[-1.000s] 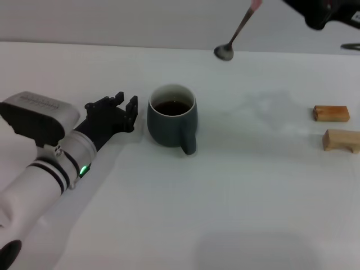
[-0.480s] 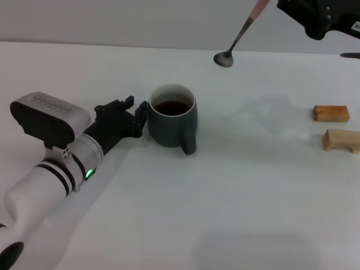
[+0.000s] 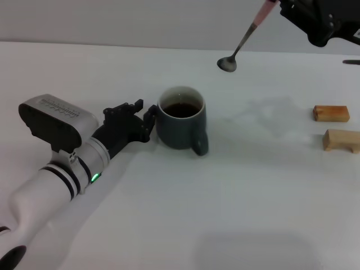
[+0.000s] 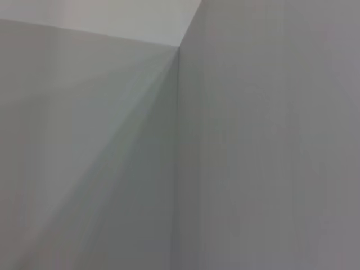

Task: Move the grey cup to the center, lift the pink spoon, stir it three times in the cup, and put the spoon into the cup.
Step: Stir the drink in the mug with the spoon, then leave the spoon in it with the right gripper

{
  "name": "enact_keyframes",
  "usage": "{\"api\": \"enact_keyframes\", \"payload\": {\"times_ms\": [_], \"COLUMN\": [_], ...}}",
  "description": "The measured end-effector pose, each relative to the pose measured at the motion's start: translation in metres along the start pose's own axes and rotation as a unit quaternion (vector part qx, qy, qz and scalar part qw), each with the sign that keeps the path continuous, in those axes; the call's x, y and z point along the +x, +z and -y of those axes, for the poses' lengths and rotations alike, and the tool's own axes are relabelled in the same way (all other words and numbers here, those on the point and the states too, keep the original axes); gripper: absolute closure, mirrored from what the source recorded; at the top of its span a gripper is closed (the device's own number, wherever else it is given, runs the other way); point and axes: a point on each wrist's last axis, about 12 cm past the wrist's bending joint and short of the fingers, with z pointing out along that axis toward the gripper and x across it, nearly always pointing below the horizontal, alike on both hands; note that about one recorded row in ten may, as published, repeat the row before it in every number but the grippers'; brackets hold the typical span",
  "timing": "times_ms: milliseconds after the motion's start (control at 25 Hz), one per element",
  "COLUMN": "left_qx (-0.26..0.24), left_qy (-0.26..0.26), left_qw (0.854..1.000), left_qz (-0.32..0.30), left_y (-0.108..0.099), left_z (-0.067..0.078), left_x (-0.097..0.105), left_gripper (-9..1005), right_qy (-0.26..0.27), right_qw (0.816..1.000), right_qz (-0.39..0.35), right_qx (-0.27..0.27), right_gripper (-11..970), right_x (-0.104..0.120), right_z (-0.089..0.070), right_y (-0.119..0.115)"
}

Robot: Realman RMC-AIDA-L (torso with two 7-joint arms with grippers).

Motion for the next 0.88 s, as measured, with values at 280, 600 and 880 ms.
{"api": "enact_keyframes", "payload": {"times_ms": [280,600,880], "left_qx": [0.017,0.035,0.047], "left_qy": [0.008,0.015,0.018], "left_qw": [1.000,0.999,0.999], "left_qz": [0.003,0.010,0.015], "left_y": [0.000,-0.002,-0.006], "left_z": [0.006,0.012,0.016], "left_x": [0.000,0.001,0.003], "left_gripper": [694,694,694], "right_qy": [0.000,-0.004,-0.007], "right_qw": [1.000,1.000,1.000], "right_qz": [0.001,0.004,0.003], "right_qx": [0.011,0.018,0.023], "right_gripper": [859,860,860], "right_x": [0.003,0.004,0.005], "right_z": [-0.002,-0.004,-0.003], "right_y": [-0.007,-0.012,-0.013]}}
